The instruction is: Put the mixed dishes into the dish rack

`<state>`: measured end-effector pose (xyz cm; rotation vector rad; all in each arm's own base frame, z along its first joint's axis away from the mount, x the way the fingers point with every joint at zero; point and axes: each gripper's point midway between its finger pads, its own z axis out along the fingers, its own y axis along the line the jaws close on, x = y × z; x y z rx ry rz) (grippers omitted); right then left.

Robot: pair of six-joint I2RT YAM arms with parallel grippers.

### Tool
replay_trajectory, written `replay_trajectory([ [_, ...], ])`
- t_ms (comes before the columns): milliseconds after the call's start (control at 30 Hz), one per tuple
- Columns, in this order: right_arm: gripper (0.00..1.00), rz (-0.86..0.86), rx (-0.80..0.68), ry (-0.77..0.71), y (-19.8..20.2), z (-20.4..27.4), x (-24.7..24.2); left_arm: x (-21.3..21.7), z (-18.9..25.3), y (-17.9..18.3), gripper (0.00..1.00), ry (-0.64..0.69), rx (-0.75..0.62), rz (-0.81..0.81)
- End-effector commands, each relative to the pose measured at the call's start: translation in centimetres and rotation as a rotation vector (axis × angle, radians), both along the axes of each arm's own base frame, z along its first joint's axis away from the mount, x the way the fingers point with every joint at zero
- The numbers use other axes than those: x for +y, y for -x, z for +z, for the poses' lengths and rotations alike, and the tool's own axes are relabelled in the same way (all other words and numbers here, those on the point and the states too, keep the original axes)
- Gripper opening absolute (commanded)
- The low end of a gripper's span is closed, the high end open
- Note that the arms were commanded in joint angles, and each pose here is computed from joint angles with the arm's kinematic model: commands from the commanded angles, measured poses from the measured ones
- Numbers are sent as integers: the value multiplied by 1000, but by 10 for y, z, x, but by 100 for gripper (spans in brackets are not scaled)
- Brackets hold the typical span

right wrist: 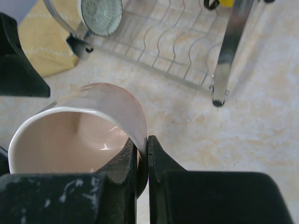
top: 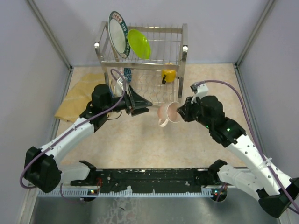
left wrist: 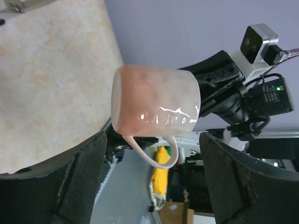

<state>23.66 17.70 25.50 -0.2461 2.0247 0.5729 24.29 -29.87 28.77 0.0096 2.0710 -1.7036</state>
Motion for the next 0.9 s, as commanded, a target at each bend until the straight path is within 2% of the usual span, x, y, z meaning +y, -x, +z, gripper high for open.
replay_trajectory([
  [0,0,-42,-352,-212,-24,114,4,-2,36,16,86,154,65,-65],
  [267,0,-51,-549,-287,-47,130,12,-4,34,27,85,208,268,-102],
  [400,0,-27,-580,-331,-55,128,23,-3,37,28,84,232,317,-101],
  [533,0,-5,-593,-387,-61,124,34,-3,47,28,84,285,327,-111],
  [867,0,56,-608,-493,-66,134,54,-5,33,23,81,266,344,-92],
])
